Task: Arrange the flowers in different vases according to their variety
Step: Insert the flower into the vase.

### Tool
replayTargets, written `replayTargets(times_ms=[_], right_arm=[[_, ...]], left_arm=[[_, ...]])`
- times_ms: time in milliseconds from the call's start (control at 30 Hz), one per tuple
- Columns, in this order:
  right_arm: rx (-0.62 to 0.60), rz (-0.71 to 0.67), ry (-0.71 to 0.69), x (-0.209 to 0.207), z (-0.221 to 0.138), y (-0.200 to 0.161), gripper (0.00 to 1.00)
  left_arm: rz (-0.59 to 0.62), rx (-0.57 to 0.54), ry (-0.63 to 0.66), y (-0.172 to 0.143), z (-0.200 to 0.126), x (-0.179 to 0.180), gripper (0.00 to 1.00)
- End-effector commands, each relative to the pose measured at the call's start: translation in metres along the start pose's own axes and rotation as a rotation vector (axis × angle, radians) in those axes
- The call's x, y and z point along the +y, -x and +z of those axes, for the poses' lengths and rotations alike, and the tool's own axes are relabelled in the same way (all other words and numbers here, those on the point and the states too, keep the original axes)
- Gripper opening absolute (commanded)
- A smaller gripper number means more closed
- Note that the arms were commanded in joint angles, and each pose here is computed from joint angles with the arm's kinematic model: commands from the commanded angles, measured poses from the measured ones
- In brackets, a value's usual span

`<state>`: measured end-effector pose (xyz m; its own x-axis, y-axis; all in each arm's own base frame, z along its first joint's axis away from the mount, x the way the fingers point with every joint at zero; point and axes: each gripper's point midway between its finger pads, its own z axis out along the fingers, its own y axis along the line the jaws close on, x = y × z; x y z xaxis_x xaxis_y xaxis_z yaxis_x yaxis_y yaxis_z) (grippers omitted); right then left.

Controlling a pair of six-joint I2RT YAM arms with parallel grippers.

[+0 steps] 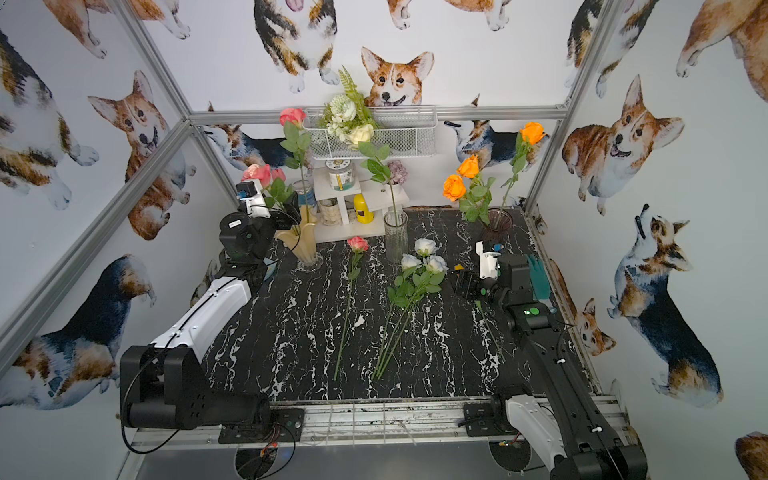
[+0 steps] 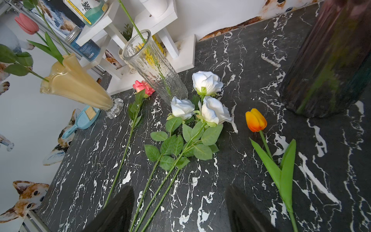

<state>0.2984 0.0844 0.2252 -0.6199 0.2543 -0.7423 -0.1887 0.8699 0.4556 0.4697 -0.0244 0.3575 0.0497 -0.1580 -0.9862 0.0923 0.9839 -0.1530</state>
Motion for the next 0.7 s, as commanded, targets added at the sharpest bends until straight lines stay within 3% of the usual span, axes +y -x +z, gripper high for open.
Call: replayTargets(times_ms=[0, 667], right_arm=[[0.0, -0.012, 0.013, 0.002, 0.001, 0.0, 0.77], [0.025, -0.015, 0.011, 0.0, 0.004, -0.007, 0.77]], left_arm=[[-0.009, 0.019, 0.02, -0.002, -0.003, 0.003, 1.0], [-0.011, 0.125, 0.06, -0.008, -0.045, -0.01, 1.0]])
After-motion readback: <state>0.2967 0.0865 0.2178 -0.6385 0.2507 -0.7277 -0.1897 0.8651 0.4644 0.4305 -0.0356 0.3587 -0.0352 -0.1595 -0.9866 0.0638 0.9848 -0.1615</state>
